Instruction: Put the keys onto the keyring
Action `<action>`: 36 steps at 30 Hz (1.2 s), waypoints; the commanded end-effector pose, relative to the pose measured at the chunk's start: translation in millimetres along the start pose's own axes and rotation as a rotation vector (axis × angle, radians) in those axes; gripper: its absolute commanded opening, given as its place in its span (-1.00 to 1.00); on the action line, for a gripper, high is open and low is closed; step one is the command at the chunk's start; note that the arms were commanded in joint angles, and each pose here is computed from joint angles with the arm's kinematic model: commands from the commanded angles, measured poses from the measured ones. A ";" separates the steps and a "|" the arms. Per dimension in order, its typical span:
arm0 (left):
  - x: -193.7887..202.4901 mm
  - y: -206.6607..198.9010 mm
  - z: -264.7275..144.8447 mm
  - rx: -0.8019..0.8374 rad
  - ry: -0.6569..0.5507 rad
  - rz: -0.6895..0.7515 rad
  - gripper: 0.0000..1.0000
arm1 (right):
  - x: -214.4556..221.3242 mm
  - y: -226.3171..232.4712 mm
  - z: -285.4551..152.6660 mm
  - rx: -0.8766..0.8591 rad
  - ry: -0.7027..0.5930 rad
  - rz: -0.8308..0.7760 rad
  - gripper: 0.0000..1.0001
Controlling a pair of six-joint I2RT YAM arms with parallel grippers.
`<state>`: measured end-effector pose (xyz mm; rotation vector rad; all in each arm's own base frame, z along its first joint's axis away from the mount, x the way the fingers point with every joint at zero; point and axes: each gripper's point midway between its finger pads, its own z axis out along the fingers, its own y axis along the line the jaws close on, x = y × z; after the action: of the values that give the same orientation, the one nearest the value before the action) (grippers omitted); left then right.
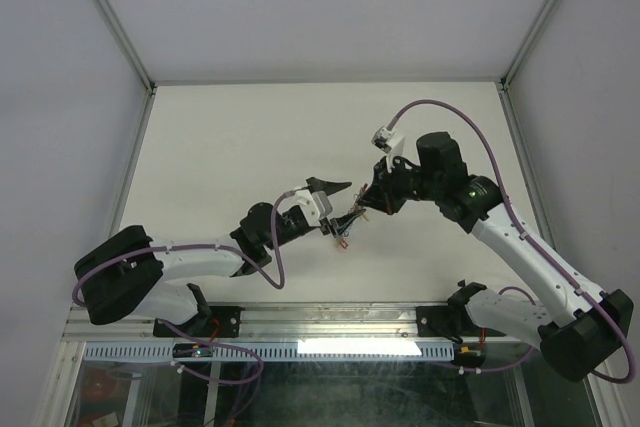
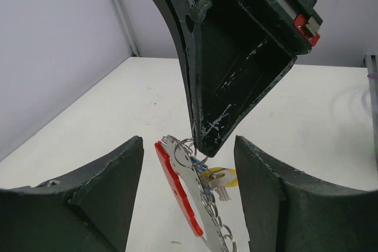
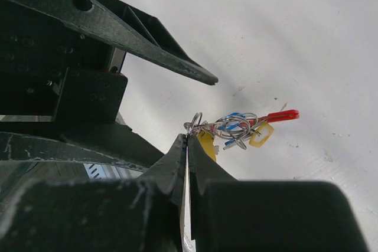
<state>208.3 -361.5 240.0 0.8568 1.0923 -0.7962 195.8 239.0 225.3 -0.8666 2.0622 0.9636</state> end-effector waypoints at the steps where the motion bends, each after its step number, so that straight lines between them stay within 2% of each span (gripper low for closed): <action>1: -8.3 9.1 12.0 -0.018 -0.018 0.043 0.20 | -28.6 12.9 -7.2 -0.035 -0.085 -0.076 -1.00; 13: 10.1 10.8 15.5 -0.037 0.035 0.017 0.02 | -34.3 14.2 -10.1 -0.022 -0.098 -0.077 -1.00; 16: 16.4 12.8 13.5 -0.051 0.061 0.016 -0.11 | -35.4 14.9 -11.1 -0.021 -0.097 -0.071 -1.00; 25: 22.0 14.3 13.5 -0.054 0.085 0.037 -0.24 | -37.4 15.7 -11.6 -0.019 -0.087 -0.054 -1.00; 36: 22.7 16.3 15.3 -0.057 0.096 0.058 -0.57 | -34.4 17.9 -11.8 -0.026 -0.063 -0.032 -1.00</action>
<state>223.9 -369.4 206.3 0.9161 1.1969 -0.7131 194.4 239.8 231.7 -0.8641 2.0813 0.9591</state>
